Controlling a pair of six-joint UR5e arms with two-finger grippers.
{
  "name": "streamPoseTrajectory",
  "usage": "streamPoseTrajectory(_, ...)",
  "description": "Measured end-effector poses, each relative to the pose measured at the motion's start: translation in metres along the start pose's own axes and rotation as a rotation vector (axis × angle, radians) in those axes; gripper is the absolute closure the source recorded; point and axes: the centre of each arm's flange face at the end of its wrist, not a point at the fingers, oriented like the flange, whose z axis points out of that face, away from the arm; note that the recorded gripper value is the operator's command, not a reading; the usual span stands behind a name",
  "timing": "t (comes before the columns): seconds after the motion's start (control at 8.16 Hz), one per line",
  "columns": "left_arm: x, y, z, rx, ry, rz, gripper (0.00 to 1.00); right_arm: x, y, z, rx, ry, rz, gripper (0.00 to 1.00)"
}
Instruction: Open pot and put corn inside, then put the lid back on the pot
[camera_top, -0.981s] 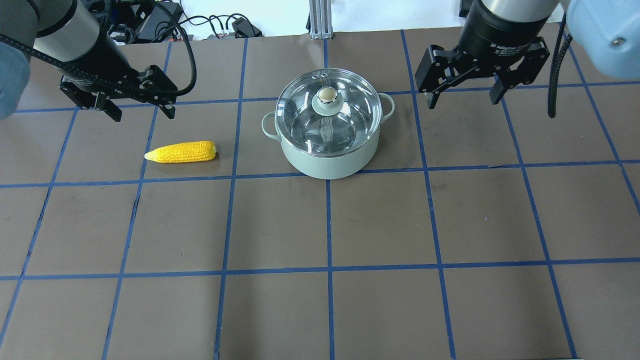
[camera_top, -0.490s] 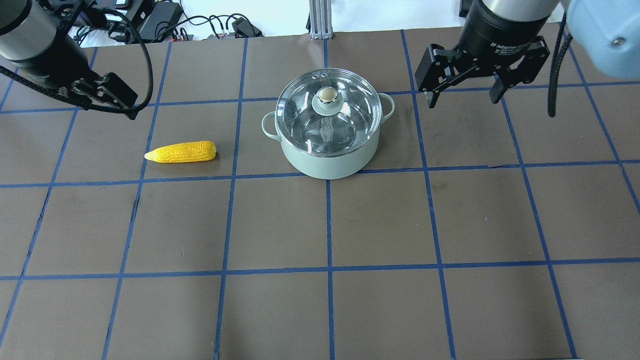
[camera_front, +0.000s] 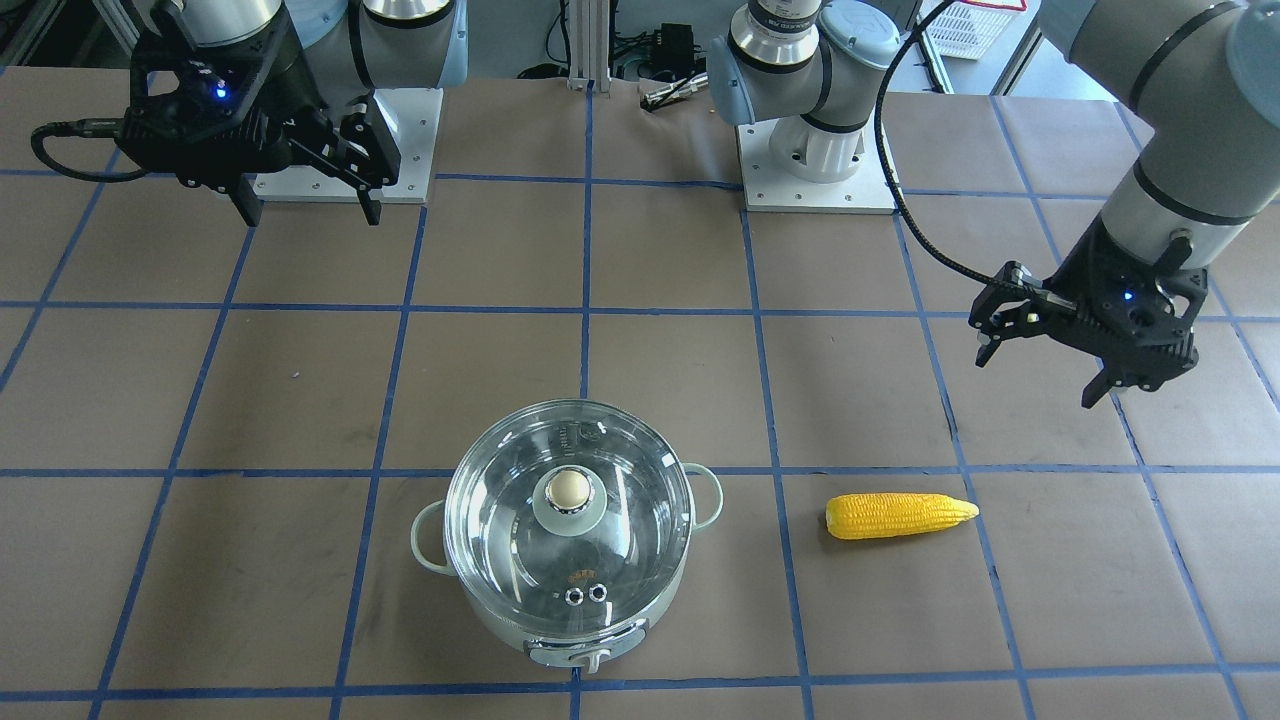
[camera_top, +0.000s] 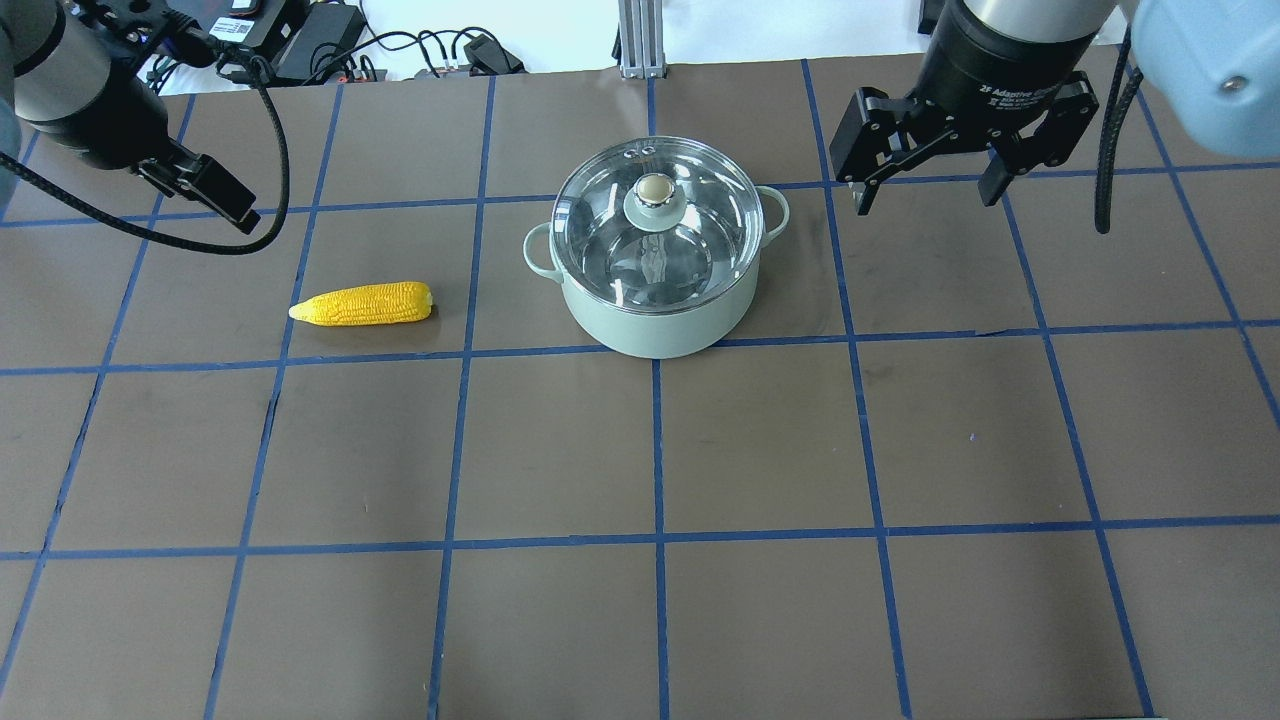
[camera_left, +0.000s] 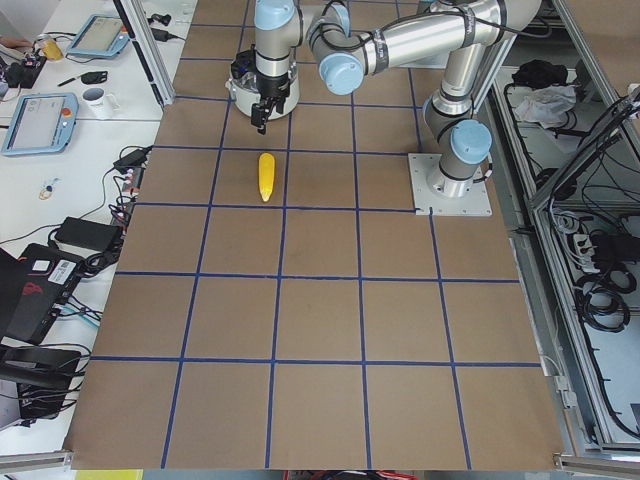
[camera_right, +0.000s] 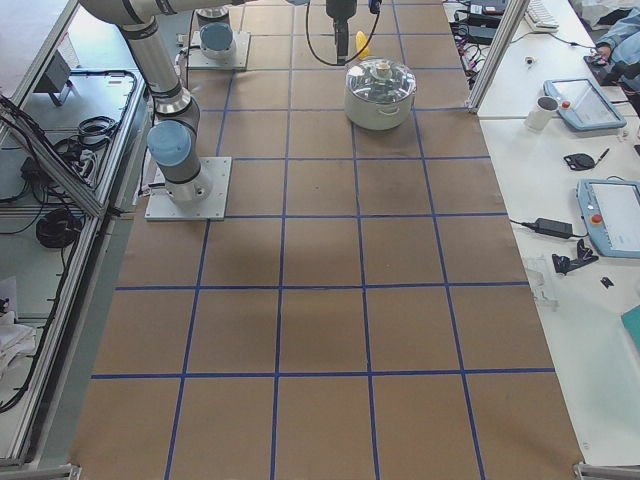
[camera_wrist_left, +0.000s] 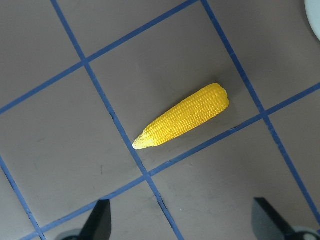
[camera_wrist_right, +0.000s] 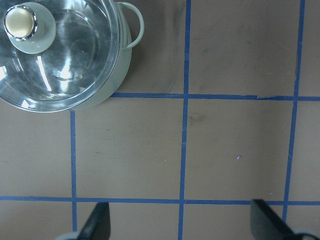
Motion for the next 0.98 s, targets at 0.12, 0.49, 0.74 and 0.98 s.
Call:
streamPoseTrajectory(0.12,-0.006,-0.005,0.011,0.007,-0.005,0.097,0.0,0.0,0.0,0.0,0.0,0.0,0.0,0.0)
streamPoseTrajectory(0.49,-0.017,-0.016,0.059,-0.019,0.048,0.337,0.0,0.0,0.0,0.001,-0.001,0.001,0.003,0.0)
streamPoseTrajectory(0.74,-0.023,-0.021,0.1,-0.053,0.111,0.468,0.0,0.0,0.001,0.001,-0.001,0.0,0.003,0.0)
streamPoseTrajectory(0.98,-0.026,-0.022,0.14,-0.083,0.177,0.561,0.0,0.0,0.001,0.001,-0.001,-0.001,0.002,0.0)
